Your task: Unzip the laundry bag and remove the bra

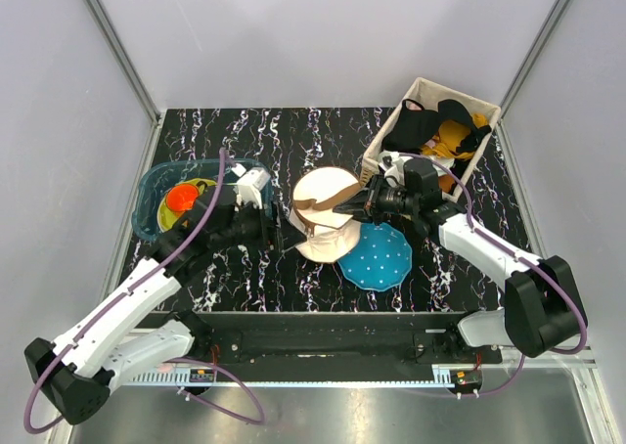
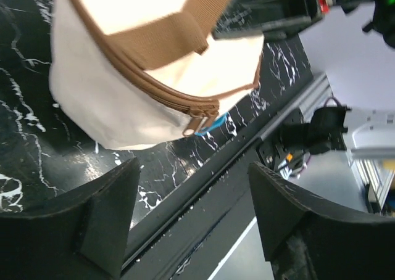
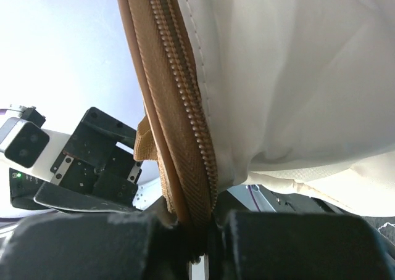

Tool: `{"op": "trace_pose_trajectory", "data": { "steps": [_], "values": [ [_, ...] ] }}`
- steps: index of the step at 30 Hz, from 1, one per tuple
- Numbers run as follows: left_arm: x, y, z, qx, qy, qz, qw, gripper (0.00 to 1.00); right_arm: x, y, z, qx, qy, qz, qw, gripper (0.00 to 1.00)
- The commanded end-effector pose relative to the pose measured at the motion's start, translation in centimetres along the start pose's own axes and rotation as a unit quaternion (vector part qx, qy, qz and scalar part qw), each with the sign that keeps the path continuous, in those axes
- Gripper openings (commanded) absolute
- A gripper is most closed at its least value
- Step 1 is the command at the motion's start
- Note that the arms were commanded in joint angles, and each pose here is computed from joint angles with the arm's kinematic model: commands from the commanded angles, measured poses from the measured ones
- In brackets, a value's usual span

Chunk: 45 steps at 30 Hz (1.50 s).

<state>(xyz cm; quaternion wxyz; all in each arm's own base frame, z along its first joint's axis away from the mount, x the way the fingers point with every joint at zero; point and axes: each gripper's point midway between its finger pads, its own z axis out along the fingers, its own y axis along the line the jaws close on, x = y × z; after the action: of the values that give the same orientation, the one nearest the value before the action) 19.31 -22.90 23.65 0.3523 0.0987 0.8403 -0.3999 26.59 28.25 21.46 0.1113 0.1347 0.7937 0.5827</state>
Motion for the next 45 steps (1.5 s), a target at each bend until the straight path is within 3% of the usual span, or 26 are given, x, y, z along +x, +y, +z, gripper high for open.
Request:
{"op": "trace_pose_trajectory", "data": {
  "steps": [1, 5, 10, 19, 33, 35, 36, 38, 45],
  "values": [
    [0.2, -2.1, 0.4, 0.046, 0.010, 0.051, 0.998, 0.70, 0.7, 4.0, -0.7, -0.052, 0.032, -0.058, 0.996, 0.00],
    [0.0, -2.6, 1.2, 0.053, 0.015, 0.067, 0.996, 0.59, 0.8, 4.5, -0.8, -0.057, 0.034, -0.061, 0.996, 0.00],
    [0.2, -2.9, 2.4, 0.052, 0.028, 0.074, 0.996, 0.53, 0.9, 4.6, -0.9, -0.060, 0.036, -0.063, 0.996, 0.00],
    [-1.5, -3.7, 2.2, 0.057, -0.012, 0.059, 0.997, 0.36, 1.0, 4.5, -0.8, -0.060, 0.039, -0.062, 0.995, 0.00],
    [-3.2, -4.5, 1.7, 0.061, -0.047, 0.048, 0.996, 0.36, 1.1, 4.1, -0.8, -0.058, 0.043, -0.061, 0.996, 0.00],
    [-3.0, -4.2, 2.2, 0.058, -0.043, 0.041, 0.997, 0.26, 1.1, 4.1, -0.8, -0.059, 0.042, -0.062, 0.995, 0.00],
    [-2.8, -4.1, 2.4, 0.054, -0.039, 0.039, 0.997, 0.12, 1.0, 4.0, -0.7, -0.057, 0.041, -0.061, 0.996, 0.00],
    [-2.9, -3.5, 2.5, 0.039, -0.041, 0.035, 0.998, 0.00, 1.1, 3.9, -0.8, -0.057, 0.043, -0.060, 0.996, 0.00],
    [-4.6, -2.8, 0.6, -0.003, -0.074, 0.048, 0.996, 0.00, 1.6, 2.3, -0.6, -0.041, 0.054, -0.066, 0.996, 0.00]
  ]
}}
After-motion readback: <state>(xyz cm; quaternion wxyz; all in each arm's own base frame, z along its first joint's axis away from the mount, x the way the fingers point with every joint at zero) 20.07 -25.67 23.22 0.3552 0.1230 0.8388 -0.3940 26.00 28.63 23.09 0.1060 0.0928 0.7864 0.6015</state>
